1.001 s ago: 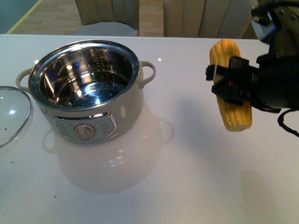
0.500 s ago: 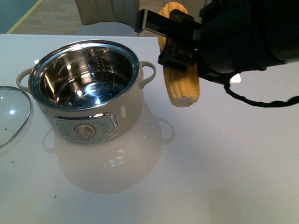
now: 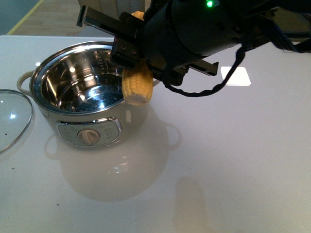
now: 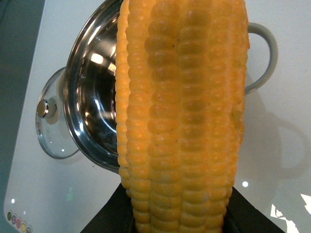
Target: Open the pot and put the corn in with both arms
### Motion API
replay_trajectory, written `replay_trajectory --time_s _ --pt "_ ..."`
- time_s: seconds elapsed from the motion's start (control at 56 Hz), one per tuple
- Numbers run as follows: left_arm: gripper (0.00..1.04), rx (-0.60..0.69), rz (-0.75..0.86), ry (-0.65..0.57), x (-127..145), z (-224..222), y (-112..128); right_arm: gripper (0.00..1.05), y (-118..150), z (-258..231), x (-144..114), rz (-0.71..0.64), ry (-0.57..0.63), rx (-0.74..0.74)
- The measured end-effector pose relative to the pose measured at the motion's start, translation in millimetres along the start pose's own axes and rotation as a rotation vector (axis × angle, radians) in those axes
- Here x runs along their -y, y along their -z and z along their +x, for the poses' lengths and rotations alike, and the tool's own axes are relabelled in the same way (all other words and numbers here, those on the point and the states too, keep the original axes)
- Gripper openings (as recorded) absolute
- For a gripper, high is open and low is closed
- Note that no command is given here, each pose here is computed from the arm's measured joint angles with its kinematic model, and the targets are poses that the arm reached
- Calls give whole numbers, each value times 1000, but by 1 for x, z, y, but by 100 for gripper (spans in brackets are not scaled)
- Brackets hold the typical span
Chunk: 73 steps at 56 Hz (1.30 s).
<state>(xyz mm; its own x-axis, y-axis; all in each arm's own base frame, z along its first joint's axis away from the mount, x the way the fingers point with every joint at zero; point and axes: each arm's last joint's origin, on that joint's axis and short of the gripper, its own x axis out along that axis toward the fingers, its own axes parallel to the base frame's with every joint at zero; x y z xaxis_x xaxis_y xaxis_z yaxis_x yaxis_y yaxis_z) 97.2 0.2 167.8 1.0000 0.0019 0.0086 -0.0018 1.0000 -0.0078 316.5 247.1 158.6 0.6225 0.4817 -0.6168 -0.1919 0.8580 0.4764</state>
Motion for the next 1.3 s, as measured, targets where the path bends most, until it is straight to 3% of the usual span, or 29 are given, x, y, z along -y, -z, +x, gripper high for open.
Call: replay_trajectory --time_s 0.465,0.715,1.305 --pt "98 0 0 0 0 0 0 26 8 40 -26 16 19 -54" --pt "98 0 0 0 0 0 0 26 -8 71 -46 39 22 -58" --pt "98 0 0 0 0 0 0 25 -12 106 -44 42 82 -87"
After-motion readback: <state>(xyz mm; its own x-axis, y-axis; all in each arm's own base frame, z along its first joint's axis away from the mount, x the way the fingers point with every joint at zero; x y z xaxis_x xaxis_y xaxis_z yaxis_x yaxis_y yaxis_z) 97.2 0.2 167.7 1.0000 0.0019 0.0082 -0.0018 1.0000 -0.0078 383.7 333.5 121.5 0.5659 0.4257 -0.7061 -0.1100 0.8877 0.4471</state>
